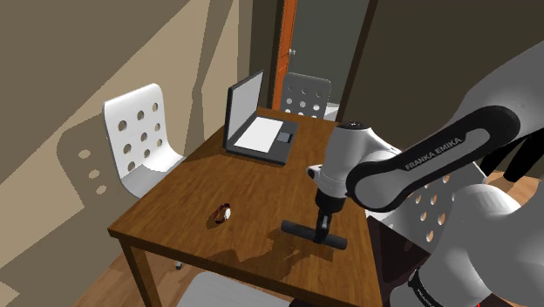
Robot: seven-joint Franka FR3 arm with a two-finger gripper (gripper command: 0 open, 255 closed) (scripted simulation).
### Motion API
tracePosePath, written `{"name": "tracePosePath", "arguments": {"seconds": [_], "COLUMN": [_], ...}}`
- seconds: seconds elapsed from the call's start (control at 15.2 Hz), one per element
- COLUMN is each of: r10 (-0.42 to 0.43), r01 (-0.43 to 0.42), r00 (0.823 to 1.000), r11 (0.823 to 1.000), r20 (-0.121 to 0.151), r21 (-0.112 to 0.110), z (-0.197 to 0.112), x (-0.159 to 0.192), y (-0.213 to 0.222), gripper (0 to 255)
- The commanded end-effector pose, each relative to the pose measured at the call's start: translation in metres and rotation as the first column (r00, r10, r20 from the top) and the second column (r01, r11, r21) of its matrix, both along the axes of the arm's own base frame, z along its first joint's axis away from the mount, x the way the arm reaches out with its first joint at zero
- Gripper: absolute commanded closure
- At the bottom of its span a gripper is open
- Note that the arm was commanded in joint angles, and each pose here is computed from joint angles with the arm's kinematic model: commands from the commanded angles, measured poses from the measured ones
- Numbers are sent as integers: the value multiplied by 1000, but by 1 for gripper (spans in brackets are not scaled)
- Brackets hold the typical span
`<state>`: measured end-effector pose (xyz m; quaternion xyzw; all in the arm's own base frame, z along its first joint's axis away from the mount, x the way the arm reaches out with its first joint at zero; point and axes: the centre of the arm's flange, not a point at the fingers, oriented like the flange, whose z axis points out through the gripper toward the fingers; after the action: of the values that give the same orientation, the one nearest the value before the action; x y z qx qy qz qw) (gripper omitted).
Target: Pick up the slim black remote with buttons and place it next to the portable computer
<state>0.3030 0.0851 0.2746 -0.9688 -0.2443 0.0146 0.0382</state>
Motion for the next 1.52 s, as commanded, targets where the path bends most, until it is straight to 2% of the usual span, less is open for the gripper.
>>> {"name": "tracePosePath", "arguments": {"seconds": [0.0, 1.45], "r10": [0, 0], "r01": [0, 0], "r00": [1000, 1000], "r11": [1000, 1000], "r20": [-1, -1], "r21": [0, 0], "z": [10, 126], "x": [0, 0], "y": [1, 1], "gripper": [255, 255]}}
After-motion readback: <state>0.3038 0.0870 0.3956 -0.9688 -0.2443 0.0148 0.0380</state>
